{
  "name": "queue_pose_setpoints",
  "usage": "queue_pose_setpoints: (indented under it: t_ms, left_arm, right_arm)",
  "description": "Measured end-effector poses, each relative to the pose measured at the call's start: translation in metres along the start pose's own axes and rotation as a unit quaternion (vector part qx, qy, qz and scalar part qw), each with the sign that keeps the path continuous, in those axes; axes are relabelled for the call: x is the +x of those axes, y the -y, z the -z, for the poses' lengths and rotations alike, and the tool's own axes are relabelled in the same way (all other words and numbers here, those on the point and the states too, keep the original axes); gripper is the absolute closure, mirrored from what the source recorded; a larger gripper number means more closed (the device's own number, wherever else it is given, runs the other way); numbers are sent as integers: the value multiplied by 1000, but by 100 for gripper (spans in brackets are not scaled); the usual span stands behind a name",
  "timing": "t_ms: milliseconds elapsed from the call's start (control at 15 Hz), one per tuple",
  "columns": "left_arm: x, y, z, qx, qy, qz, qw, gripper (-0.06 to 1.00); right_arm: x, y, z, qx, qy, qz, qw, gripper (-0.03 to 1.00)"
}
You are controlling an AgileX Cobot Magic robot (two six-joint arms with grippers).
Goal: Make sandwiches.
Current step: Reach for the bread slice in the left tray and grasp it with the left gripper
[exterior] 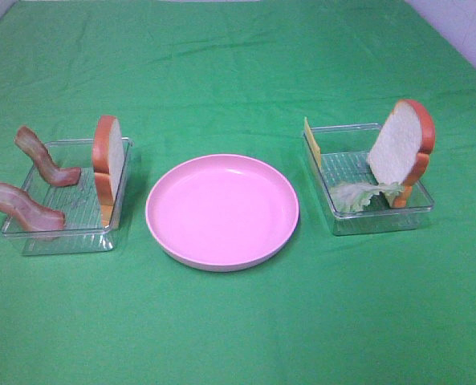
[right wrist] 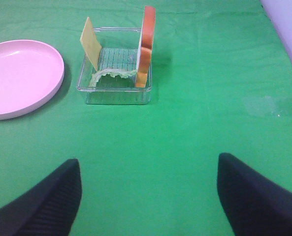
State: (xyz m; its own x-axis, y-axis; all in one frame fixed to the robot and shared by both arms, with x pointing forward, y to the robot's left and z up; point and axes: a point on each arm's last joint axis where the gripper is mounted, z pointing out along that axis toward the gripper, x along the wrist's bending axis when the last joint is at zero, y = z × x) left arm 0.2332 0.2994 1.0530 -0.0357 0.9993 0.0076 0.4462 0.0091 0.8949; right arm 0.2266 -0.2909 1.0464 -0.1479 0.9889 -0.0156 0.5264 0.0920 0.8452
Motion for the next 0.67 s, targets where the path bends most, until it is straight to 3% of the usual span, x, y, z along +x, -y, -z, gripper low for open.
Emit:
queue_pose_setpoints:
  t_ms: [667]
  left_arm:
    - [0,0,0,0,0,0,1000,27]
  right_arm:
    - [0,0,0,0,0,0,1000,24]
